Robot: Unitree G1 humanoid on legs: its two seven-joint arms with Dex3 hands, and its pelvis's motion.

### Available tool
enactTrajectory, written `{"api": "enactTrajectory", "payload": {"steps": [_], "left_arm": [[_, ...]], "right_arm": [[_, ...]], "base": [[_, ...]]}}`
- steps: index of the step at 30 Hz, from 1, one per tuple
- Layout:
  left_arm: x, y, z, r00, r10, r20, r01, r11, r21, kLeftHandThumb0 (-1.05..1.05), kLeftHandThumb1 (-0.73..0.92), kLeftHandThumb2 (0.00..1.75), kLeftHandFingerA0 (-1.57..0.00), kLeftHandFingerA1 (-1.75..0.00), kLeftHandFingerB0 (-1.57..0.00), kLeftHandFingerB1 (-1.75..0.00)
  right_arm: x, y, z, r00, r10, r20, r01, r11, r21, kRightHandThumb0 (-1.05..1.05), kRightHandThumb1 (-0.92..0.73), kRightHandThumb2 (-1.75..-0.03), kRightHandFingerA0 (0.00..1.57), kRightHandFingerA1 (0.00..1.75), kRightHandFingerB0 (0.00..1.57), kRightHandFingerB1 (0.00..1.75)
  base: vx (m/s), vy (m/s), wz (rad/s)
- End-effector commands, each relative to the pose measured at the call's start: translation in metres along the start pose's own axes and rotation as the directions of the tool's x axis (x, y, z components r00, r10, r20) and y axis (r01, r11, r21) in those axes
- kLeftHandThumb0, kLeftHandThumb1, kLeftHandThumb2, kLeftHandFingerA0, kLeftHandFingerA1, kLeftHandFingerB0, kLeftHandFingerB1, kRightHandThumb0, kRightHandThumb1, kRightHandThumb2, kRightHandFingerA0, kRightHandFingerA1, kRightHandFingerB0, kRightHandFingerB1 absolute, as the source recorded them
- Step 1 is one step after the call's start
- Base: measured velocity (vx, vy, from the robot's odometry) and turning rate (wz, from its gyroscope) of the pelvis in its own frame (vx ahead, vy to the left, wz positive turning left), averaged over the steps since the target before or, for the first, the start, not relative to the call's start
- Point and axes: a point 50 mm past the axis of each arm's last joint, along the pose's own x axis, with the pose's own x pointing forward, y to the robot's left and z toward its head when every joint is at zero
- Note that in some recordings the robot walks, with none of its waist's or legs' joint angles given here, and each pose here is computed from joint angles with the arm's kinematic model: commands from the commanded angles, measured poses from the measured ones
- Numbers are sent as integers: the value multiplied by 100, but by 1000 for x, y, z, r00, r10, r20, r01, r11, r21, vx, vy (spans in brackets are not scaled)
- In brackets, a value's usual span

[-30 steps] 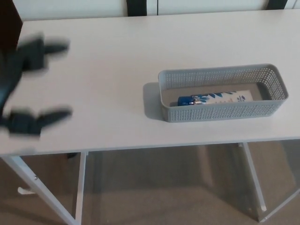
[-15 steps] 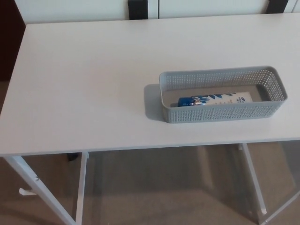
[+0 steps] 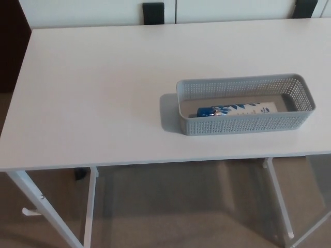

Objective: The robot walks towards a table in front, picks a shampoo with left hand and puts it in a small grey container

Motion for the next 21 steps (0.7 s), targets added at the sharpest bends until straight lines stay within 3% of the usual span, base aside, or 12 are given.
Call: {"api": "enactTrajectory", "payload": {"steps": [1,2,4,6,11,14,21], "left_arm": [[43,-5,-23,954,95,-283,-177,944,-280,-45,74,62,-68,-47,-65,-46],[41,-8,-30,946,68,-316,-169,938,-303,-50,71,62,-61,-44,-62,-42],[42,-9,-33,932,70,-355,-180,940,-288,-50,71,62,-64,-44,-62,-42],[50,2,-21,949,43,-314,-143,942,-303,-49,74,62,-62,-44,-55,-39],[59,34,-2,974,81,-212,-154,922,-355,-48,76,63,-68,-46,-61,-43],[60,44,3,977,111,-181,-160,944,-287,-50,78,64,-67,-45,-58,-42],[61,40,4,984,92,-151,-138,932,-334,-47,77,63,-63,-46,-58,-43]], "right_arm": [[-8,-14,-13,999,-35,-19,34,999,-21,-33,-68,-60,74,50,56,42],[-9,-13,-15,999,-28,-21,27,999,-29,-33,-69,-60,73,50,55,42],[-4,-14,-4,999,-35,-6,35,999,-32,-34,-68,-59,72,48,55,40],[0,-23,14,998,-54,43,54,999,-1,-32,-67,-59,71,50,55,42],[7,-26,36,994,-63,88,63,998,2,-33,-69,-60,73,51,57,42],[7,-21,32,996,-61,65,62,998,-9,-33,-67,-59,76,52,59,42],[3,-27,24,995,-70,68,66,996,64,-32,-67,-59,72,50,56,42]], "base": [[0,0,0],[0,0,0],[0,0,0],[0,0,0],[0,0,0],[0,0,0],[0,0,0]]}}
